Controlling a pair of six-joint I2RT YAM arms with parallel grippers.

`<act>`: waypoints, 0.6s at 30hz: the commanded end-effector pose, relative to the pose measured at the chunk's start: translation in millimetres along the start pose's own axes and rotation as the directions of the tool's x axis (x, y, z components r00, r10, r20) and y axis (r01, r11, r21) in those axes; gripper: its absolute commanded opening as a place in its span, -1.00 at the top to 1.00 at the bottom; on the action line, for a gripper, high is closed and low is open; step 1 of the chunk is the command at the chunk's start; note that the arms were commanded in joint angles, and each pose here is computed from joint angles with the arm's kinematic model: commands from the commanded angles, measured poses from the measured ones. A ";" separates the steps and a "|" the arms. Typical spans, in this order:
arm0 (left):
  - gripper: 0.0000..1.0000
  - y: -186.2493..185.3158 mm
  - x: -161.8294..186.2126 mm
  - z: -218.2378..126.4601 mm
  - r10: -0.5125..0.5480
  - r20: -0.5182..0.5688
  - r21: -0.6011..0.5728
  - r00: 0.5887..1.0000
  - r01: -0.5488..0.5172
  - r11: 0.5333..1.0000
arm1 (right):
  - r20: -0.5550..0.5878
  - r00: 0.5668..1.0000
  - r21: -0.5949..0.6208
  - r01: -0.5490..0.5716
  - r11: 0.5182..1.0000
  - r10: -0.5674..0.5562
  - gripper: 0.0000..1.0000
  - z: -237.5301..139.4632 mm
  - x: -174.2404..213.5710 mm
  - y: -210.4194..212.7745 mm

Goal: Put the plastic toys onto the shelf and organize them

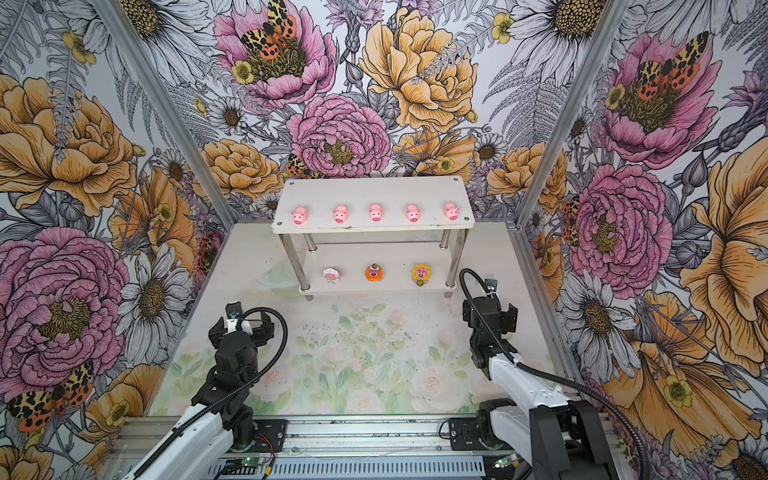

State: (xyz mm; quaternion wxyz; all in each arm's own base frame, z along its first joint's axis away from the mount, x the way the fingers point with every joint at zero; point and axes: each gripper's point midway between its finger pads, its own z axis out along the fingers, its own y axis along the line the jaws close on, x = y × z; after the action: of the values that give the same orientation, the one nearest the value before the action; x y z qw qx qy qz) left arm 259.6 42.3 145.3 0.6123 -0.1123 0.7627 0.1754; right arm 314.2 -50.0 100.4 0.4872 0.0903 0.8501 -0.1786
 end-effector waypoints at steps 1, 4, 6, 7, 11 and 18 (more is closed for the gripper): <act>-0.97 4.1 -32.0 3.0 -0.158 0.145 0.063 0.977 0.150 0.987 | 0.113 0.988 -0.061 -0.098 0.993 0.105 -0.99 9.6 -38.0 3.3; -0.97 16.0 -31.5 12.1 -0.237 0.160 0.071 0.958 0.228 0.971 | 0.139 0.980 -0.059 -0.135 0.989 0.142 -1.00 20.3 -44.9 -4.4; -0.97 15.5 -31.5 20.0 -0.266 0.149 0.104 0.953 0.252 0.962 | 0.157 0.976 -0.079 -0.139 0.987 0.150 -0.99 27.1 -50.2 -4.6; -0.97 11.8 -30.9 25.7 -0.274 0.134 0.126 0.952 0.258 0.958 | 0.165 0.975 -0.088 -0.138 0.987 0.151 -1.00 31.0 -53.3 -4.1; -0.97 -23.2 -30.9 54.2 -0.204 0.038 0.223 0.978 0.191 0.956 | 0.165 0.976 -0.129 -0.118 0.985 0.138 -0.99 44.6 -61.0 2.9; -0.97 -45.9 -40.5 93.3 -0.139 0.055 0.220 0.989 0.123 0.968 | 0.159 0.981 -0.206 -0.075 0.976 0.109 -0.99 46.3 -61.7 13.0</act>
State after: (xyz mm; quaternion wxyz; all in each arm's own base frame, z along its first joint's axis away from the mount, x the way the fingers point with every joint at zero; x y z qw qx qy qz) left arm 351.4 43.4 130.5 0.6124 -0.1110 0.7801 0.0640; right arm 378.6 -62.0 114.0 0.5473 0.0863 0.8268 -0.0967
